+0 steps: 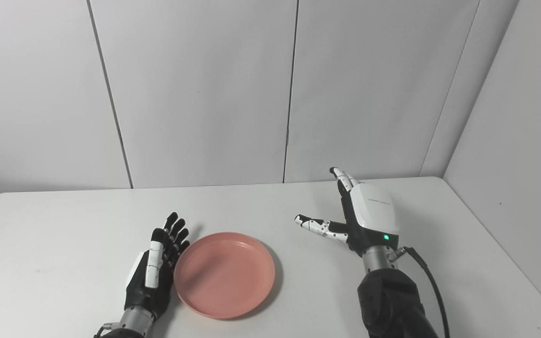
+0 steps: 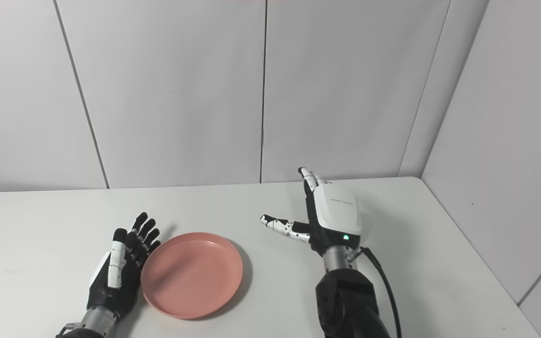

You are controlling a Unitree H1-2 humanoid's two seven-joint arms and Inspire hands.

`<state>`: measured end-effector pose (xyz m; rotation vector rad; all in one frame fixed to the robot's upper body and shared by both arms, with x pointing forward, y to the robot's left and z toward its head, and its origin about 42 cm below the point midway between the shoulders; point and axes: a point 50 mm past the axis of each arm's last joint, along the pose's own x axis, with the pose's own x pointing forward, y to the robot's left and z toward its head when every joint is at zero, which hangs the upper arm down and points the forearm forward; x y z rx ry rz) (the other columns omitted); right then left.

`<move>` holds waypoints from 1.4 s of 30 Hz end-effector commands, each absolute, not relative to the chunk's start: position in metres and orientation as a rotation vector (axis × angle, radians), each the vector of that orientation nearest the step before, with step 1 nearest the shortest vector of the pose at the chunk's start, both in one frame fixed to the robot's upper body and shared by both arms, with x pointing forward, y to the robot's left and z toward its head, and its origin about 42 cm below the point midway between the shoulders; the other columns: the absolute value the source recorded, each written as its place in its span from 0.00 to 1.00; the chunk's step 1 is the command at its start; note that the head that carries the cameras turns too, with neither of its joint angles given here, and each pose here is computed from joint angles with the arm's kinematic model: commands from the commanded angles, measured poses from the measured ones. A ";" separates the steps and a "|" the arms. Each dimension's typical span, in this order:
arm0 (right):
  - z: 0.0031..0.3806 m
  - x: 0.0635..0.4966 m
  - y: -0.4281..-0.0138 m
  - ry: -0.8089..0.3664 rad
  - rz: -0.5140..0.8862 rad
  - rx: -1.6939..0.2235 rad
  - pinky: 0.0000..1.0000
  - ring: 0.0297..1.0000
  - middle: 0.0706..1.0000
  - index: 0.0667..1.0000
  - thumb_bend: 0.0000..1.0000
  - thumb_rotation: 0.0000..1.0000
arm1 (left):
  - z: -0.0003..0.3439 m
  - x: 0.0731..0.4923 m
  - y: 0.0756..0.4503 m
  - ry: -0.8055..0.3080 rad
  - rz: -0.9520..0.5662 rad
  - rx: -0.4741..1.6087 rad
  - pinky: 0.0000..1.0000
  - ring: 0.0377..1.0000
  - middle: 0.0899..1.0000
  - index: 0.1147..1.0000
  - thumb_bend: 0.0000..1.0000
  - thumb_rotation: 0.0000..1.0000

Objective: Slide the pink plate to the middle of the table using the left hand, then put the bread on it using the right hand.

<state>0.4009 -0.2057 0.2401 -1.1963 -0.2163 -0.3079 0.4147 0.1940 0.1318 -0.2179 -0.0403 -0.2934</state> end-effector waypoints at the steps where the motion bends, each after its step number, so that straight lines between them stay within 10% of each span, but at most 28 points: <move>1: 0.258 0.410 -0.208 -0.275 -0.393 -1.227 0.77 0.81 0.85 0.86 0.92 0.80 | 0.097 0.400 0.208 0.072 -0.270 -0.225 1.00 1.00 1.00 1.00 0.86 0.93; 25: 0.241 0.433 -0.224 -0.180 -0.509 -1.280 0.77 0.80 0.86 0.86 0.90 0.81 | 0.109 0.395 0.220 0.102 -0.261 -0.226 1.00 1.00 1.00 1.00 0.70 1.00; 42: 0.237 0.459 -0.269 -0.046 -0.509 -1.287 0.67 0.82 0.87 0.85 0.92 0.71 | 0.105 0.391 0.210 0.087 -0.271 -0.219 1.00 1.00 1.00 1.00 0.77 0.97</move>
